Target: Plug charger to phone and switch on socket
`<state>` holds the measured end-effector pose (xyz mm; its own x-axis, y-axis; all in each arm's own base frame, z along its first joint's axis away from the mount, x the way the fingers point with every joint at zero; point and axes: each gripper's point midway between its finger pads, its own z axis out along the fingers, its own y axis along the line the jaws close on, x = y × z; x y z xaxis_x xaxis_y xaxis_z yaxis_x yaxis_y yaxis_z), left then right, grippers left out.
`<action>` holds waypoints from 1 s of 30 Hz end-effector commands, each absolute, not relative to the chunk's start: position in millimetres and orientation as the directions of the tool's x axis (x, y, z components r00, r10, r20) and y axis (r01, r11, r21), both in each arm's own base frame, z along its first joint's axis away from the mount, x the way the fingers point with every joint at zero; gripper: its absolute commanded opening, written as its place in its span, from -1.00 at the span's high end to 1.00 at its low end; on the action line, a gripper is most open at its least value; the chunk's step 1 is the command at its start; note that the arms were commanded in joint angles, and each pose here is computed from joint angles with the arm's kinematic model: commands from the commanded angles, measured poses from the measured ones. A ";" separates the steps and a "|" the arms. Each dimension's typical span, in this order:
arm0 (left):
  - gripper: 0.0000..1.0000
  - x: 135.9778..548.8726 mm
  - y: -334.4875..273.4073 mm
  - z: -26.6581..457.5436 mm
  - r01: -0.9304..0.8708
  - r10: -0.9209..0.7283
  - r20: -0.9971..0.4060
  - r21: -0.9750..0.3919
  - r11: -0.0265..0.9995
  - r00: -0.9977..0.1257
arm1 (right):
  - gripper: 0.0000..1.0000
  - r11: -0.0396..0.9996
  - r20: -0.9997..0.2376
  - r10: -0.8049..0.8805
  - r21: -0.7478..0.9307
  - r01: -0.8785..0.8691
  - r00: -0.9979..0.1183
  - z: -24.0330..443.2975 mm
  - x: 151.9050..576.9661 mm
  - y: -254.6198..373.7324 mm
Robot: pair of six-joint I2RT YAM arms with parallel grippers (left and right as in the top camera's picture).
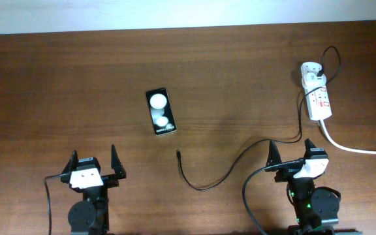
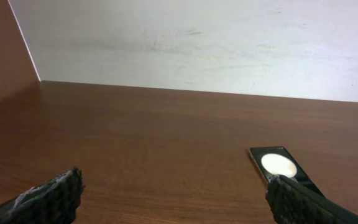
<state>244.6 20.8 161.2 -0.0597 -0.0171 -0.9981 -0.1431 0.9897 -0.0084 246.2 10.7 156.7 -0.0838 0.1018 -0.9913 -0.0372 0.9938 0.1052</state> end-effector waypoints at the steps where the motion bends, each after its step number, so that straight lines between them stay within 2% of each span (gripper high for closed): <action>1: -0.98 244.0 24.1 160.5 -0.160 -0.027 -0.998 -0.017 0.987 -0.058 | -0.97 0.994 -0.991 0.105 0.108 -0.034 -0.082 155.7 245.8 10.9; 20: -0.98 244.1 24.2 160.4 -0.161 -0.027 -0.998 -0.017 0.987 -0.059 | -0.97 0.994 -0.991 0.105 0.108 -0.034 -0.082 155.7 245.8 10.9; 23: -0.98 244.3 24.3 166.8 -0.161 -0.028 -0.999 -0.022 0.987 -0.032 | -0.97 0.994 -0.991 0.105 0.108 -0.034 -0.082 155.7 245.8 10.9; 26: -0.98 244.1 24.2 160.1 -0.161 -0.027 -0.998 -0.017 0.987 -0.060 | -0.97 0.994 -0.991 0.105 0.108 -0.034 -0.082 155.7 245.8 10.9; 27: -0.98 244.7 22.5 167.1 -0.150 -0.030 -0.999 -0.025 0.988 -0.032 | -0.97 0.994 -0.991 0.105 0.108 -0.034 -0.082 155.7 245.8 10.9; 29: -0.98 246.8 -5.6 179.9 0.014 -0.034 -0.999 -0.034 0.999 0.016 | -0.97 0.994 -0.991 0.105 0.108 -0.034 -0.082 155.7 245.8 10.9; 30: -0.98 246.5 -5.6 188.5 0.015 -0.036 -0.998 -0.035 0.999 0.050 | -0.97 0.994 -0.991 0.105 0.108 -0.034 -0.082 155.7 245.8 10.9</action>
